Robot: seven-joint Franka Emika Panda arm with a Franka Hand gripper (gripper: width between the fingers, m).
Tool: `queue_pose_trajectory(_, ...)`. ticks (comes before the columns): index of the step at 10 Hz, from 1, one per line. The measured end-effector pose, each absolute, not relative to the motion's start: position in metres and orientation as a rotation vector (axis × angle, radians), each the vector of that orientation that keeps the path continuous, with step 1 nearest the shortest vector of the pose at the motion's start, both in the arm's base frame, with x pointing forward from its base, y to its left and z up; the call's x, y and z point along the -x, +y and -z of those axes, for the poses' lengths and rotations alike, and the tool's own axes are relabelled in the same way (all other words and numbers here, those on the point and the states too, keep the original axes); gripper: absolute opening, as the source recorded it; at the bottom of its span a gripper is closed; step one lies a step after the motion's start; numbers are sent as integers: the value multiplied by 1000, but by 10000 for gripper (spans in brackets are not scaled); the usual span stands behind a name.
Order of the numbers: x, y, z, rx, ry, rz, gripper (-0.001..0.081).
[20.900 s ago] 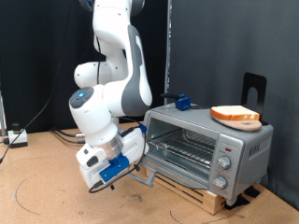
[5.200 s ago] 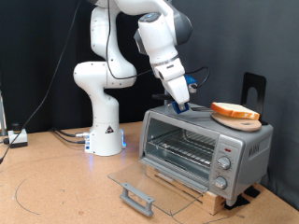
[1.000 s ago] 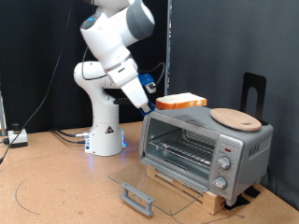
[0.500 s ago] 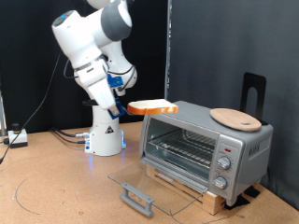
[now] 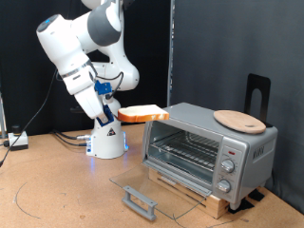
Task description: Make a piece of toast with the oven
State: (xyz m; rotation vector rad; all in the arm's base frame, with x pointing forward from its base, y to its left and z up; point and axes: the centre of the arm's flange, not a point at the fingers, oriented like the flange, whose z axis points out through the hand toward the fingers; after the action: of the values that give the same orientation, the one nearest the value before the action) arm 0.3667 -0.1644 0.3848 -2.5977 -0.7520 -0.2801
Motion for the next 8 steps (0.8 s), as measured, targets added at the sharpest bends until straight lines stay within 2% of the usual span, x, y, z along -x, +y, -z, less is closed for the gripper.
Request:
queue_pose_trajectory(5,-365,-144,-318,2673,-831,157,397)
queue_pose_trajectory(8,-371,-106,-295,2658,-915,132,397)
